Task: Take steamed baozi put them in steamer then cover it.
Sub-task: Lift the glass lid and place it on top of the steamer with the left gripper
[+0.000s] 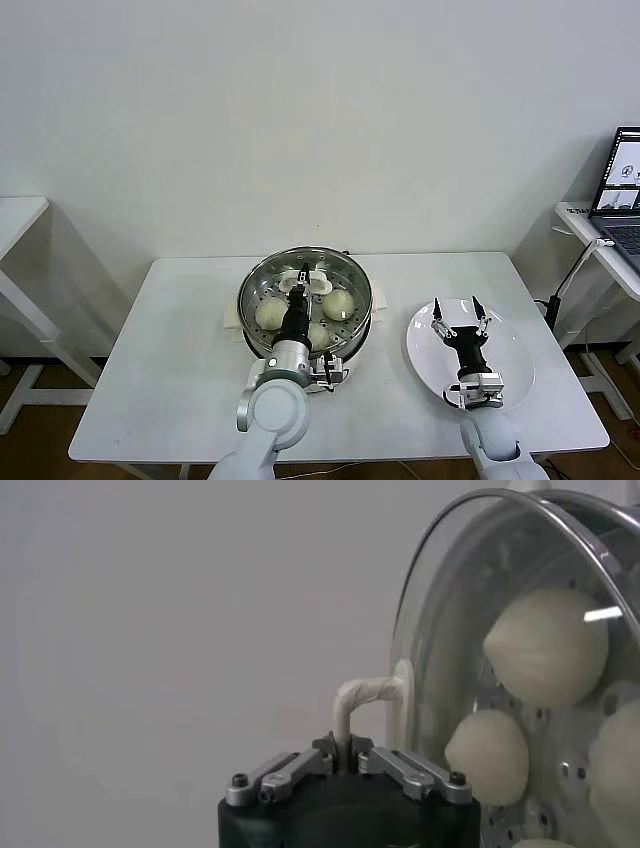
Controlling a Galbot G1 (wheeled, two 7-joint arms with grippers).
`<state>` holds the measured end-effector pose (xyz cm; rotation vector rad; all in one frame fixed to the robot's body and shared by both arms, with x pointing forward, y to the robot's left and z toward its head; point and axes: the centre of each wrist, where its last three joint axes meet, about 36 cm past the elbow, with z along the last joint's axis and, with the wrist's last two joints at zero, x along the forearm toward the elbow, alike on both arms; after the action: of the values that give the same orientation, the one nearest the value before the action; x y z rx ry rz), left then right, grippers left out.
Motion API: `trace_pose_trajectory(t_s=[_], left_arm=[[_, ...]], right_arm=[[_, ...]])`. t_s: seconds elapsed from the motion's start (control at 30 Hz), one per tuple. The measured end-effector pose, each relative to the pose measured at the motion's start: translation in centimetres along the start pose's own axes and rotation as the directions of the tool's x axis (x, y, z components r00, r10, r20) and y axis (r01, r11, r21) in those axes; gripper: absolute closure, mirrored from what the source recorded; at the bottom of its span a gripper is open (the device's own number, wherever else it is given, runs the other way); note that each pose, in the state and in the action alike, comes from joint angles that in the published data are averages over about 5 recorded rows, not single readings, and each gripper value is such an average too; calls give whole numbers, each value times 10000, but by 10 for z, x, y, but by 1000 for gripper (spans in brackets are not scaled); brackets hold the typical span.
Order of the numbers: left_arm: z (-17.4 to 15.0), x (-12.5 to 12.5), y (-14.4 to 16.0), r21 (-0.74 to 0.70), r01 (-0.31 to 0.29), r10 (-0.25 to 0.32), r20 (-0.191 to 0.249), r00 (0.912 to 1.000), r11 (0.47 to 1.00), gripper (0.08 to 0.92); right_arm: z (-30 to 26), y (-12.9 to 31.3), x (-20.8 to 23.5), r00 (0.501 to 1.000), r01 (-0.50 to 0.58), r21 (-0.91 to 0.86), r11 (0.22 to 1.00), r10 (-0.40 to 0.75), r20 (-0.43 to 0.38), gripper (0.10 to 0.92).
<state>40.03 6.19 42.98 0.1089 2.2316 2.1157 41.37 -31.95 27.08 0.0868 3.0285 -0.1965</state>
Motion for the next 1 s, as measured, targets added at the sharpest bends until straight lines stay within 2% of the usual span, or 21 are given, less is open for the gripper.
trace_pose_trajectory(t_s=[0.77,0.87,1.0], left_arm=[[0,0,-8,-354,-128,128,-16,9999,9993,813],[0,2,-8,-386,-116,115,-14,9999,9992,774],[2,4,-7,-376,-78,77,-26,10000,9993,665]], right_arm=[[0,0,-1,10000,-27,-13,10000,27,26,200],[0,0,-1,10000,-29,-15,10000,29,26,200],[0,0,0,10000,-28,-18,10000,28,14,200]])
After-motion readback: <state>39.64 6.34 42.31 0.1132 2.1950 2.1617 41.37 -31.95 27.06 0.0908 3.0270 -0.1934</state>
